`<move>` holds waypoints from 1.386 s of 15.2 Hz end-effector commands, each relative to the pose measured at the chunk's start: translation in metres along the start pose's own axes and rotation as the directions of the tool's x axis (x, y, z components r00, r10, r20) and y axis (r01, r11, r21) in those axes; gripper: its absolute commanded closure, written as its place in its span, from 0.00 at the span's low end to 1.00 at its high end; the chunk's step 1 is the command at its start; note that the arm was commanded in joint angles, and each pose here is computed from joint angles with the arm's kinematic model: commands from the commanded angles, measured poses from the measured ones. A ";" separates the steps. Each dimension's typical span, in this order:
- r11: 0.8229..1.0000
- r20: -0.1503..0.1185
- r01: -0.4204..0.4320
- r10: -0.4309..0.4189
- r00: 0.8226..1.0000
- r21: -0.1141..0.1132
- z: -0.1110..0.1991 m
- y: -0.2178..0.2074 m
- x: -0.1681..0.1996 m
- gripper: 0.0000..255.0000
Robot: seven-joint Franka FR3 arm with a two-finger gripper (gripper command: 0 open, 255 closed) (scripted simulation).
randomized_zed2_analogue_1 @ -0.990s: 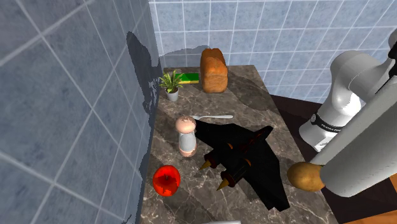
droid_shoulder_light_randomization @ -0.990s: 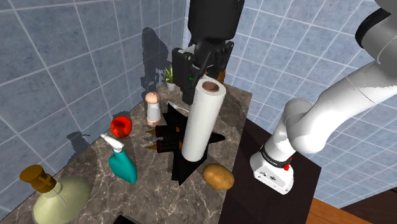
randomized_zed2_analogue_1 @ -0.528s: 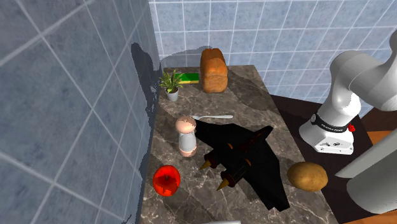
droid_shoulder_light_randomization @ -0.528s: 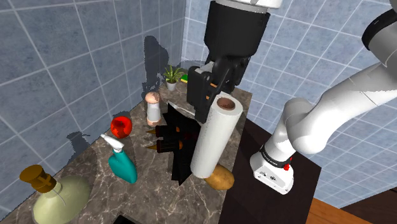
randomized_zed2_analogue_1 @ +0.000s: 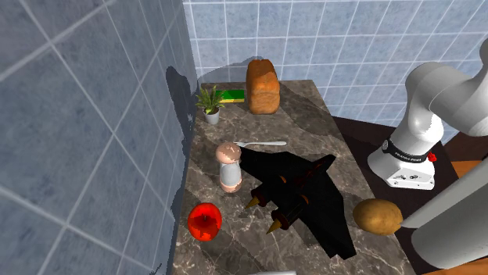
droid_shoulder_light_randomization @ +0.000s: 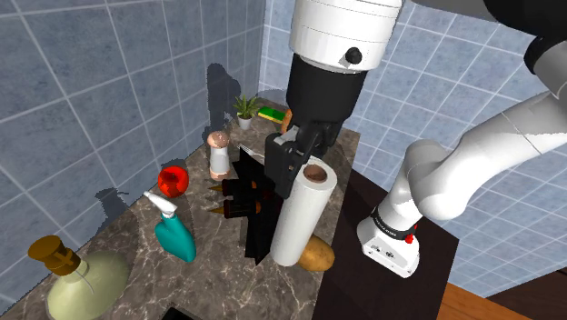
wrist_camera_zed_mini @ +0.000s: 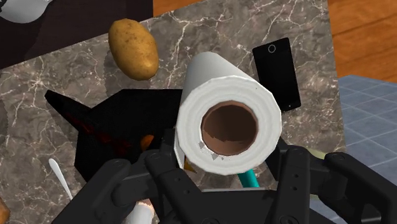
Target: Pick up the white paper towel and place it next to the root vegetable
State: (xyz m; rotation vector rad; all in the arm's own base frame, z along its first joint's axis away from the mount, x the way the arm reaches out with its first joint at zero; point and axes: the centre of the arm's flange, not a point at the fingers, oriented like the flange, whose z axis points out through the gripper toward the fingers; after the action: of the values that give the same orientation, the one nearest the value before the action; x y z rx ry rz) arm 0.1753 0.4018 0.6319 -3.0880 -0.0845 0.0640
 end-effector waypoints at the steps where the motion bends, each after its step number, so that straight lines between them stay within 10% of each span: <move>1: 1.000 0.000 0.000 0.000 1.000 0.000 0.011 0.001 0.002 1.00; 21: 1.000 0.000 0.000 0.000 1.000 0.000 0.116 0.006 0.006 1.00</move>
State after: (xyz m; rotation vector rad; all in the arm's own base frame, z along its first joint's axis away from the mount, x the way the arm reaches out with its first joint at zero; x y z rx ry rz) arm 0.1763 0.4007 0.5206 -3.0881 -0.0844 0.0644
